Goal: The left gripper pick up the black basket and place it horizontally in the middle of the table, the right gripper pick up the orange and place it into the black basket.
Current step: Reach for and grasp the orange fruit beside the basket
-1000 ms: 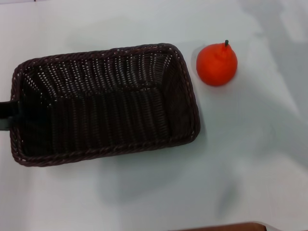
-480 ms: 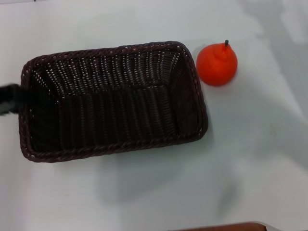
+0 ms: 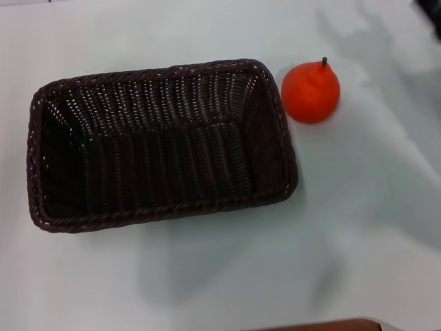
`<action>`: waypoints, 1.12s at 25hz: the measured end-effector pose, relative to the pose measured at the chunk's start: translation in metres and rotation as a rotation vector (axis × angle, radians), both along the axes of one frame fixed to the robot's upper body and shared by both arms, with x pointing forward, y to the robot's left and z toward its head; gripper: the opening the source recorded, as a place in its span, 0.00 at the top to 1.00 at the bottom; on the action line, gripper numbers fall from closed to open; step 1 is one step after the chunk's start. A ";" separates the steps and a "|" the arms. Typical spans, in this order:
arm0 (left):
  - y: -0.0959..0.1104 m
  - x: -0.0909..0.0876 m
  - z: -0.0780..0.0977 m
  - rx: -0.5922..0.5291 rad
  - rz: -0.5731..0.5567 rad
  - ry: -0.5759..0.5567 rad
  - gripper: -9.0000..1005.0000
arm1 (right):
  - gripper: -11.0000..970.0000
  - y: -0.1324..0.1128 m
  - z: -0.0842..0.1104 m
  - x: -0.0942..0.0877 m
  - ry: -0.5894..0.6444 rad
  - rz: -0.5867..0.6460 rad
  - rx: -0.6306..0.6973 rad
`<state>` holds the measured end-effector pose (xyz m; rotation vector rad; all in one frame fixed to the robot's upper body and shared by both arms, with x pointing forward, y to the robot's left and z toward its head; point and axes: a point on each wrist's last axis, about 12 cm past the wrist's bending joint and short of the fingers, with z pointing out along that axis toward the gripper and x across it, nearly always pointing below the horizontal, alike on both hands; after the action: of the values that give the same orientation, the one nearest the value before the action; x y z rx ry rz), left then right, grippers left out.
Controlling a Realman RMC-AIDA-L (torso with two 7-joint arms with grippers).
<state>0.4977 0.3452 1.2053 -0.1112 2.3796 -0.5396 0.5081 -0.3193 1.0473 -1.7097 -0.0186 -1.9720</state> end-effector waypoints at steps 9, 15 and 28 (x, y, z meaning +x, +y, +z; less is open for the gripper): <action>0.007 0.002 -0.002 -0.133 -0.046 -0.355 0.32 | 0.04 0.024 -0.020 0.005 0.160 0.160 -0.126; 0.011 -0.001 -0.013 -0.286 -0.075 -0.502 0.32 | 0.04 0.031 -0.028 0.011 0.249 0.185 -0.153; 0.011 -0.006 -0.020 -0.345 -0.123 -0.585 0.32 | 0.05 0.057 -0.040 0.026 0.360 0.273 -0.259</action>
<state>0.4920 0.3564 1.1854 0.0385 1.7184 -0.9007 0.5345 -0.2622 1.0076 -2.0813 -0.3731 -1.4955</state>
